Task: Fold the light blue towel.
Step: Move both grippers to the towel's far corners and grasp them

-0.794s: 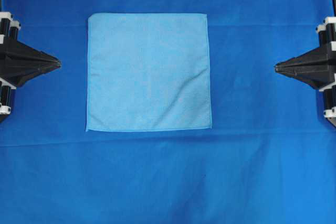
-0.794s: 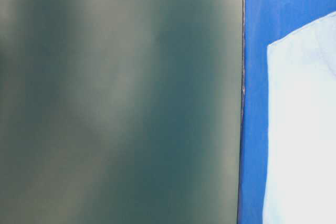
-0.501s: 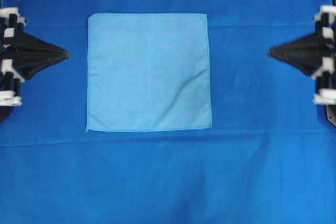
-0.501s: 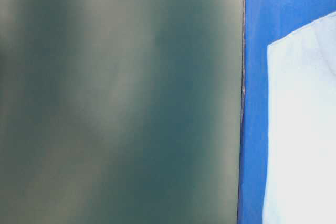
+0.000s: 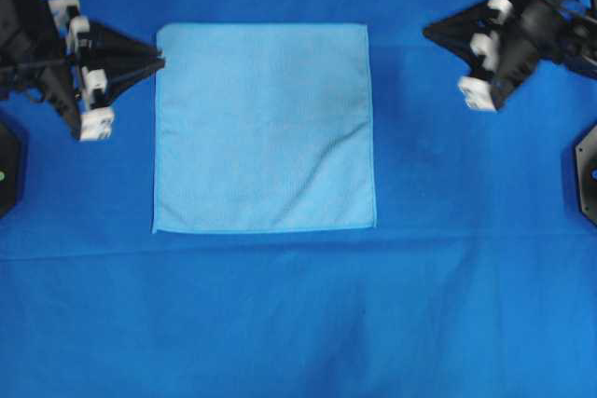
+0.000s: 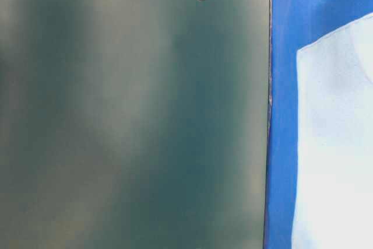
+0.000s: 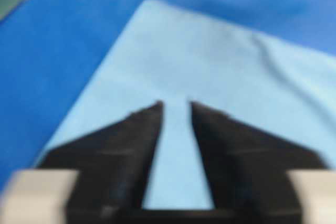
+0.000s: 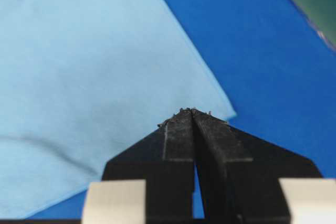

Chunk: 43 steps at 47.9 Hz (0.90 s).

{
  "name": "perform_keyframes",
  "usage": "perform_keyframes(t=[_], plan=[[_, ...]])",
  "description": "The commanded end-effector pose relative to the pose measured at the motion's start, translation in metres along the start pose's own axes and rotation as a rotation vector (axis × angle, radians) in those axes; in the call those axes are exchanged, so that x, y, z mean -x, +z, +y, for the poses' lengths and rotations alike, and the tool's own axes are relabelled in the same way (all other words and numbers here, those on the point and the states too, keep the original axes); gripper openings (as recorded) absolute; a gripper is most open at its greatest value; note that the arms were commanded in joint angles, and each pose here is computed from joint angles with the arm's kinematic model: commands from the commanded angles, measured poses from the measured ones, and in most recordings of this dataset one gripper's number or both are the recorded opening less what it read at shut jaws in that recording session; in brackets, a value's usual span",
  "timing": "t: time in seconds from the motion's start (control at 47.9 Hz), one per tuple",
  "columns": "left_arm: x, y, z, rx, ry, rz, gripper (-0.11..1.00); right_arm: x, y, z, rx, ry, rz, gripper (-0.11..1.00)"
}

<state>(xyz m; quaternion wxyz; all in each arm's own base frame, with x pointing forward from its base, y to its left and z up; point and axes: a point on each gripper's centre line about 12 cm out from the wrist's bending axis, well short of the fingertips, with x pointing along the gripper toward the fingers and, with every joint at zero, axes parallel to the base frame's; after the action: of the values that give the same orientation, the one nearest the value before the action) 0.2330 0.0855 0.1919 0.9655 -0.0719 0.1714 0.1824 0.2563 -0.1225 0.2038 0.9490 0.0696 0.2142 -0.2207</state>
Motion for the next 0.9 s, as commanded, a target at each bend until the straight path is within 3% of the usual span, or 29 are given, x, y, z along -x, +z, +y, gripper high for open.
perform_keyframes(t=[0.0, 0.146, 0.23, 0.564, 0.877], plan=[[-0.012, -0.002, 0.010, 0.014, 0.040, 0.012, 0.34, -0.022, 0.004, -0.008, 0.007, -0.023, 0.028, 0.14], [-0.028, -0.019, 0.031, 0.043, 0.111, 0.073, 0.77, -0.058, -0.007, -0.019, 0.023, -0.046, 0.090, 0.57], [-0.037, -0.031, 0.043, 0.060, 0.149, 0.108, 0.90, -0.079, -0.012, -0.021, 0.039, -0.044, 0.106, 0.60], [-0.066, -0.059, 0.072, 0.094, 0.227, 0.186, 0.90, -0.134, -0.032, -0.036, 0.058, -0.056, 0.190, 0.55], [-0.079, -0.085, 0.093, 0.114, 0.279, 0.275, 0.86, -0.143, -0.051, -0.050, 0.034, -0.084, 0.242, 0.54]])
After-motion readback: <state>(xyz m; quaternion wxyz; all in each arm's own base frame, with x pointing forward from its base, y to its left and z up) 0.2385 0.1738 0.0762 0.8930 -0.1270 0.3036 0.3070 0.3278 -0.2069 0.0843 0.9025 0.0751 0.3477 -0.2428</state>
